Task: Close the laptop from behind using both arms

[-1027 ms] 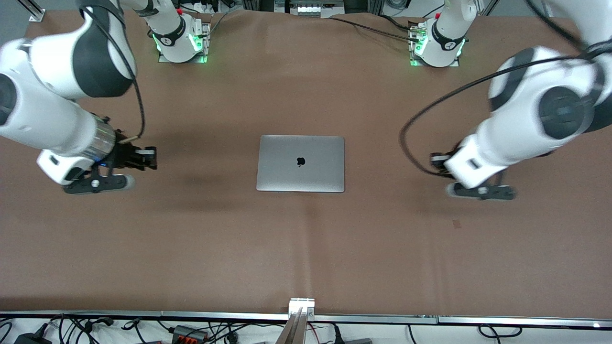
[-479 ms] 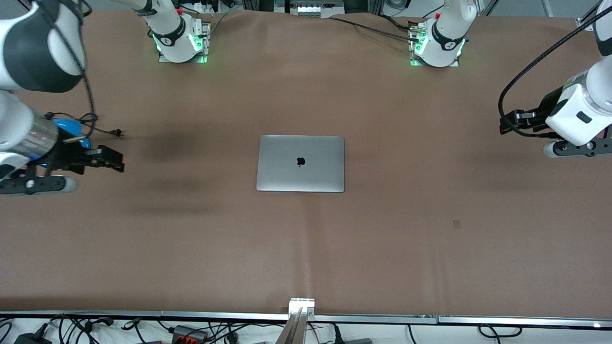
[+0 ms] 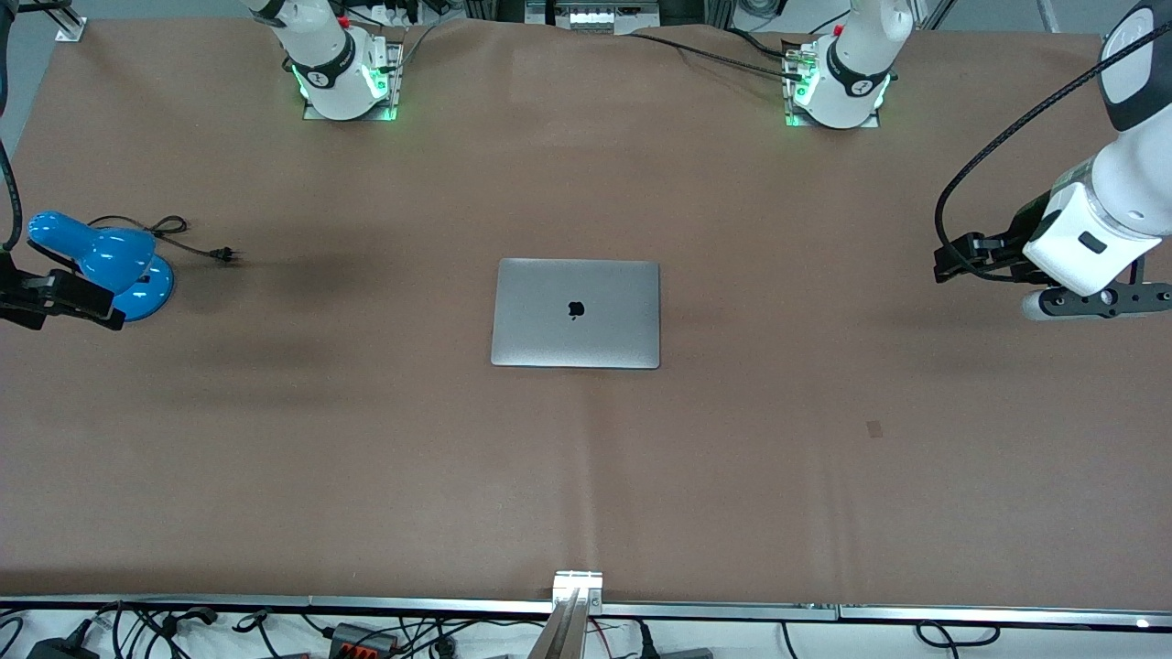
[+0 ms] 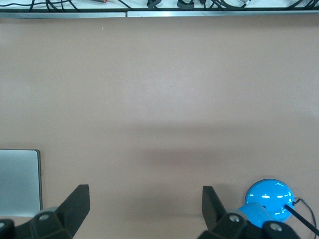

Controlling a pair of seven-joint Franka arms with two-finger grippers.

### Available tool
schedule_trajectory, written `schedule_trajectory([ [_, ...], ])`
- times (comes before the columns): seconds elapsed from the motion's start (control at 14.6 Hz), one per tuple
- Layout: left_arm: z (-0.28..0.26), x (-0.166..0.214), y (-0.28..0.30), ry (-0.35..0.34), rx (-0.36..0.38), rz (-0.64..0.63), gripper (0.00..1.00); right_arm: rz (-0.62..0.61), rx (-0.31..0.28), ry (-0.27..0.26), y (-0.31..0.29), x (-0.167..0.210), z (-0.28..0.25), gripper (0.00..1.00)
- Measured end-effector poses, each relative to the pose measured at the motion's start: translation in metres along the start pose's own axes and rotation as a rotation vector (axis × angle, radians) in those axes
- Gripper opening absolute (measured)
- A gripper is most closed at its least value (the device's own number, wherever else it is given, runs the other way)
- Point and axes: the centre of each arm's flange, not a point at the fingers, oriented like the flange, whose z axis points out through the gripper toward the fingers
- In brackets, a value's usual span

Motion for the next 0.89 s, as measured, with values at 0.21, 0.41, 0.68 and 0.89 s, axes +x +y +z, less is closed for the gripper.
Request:
schedule_trajectory([
  [0.21, -0.001, -0.005, -0.004, 0.012, 0.001, 0.029, 1.00, 0.020, -0.005, -0.055, -0.003, -0.008, 0.004, 1.00],
  [0.41, -0.002, -0.004, -0.008, 0.017, 0.000, 0.034, 1.00, 0.059, -0.033, -0.112, 0.002, -0.033, 0.006, 1.00],
  [0.68, -0.002, -0.004, -0.008, 0.016, 0.000, 0.035, 1.00, 0.025, -0.057, -0.102, -0.004, -0.074, -0.005, 1.00],
  [0.89, -0.001, -0.004, -0.010, 0.012, 0.001, 0.032, 1.00, 0.026, -0.057, -0.080, -0.003, -0.092, 0.000, 1.00],
])
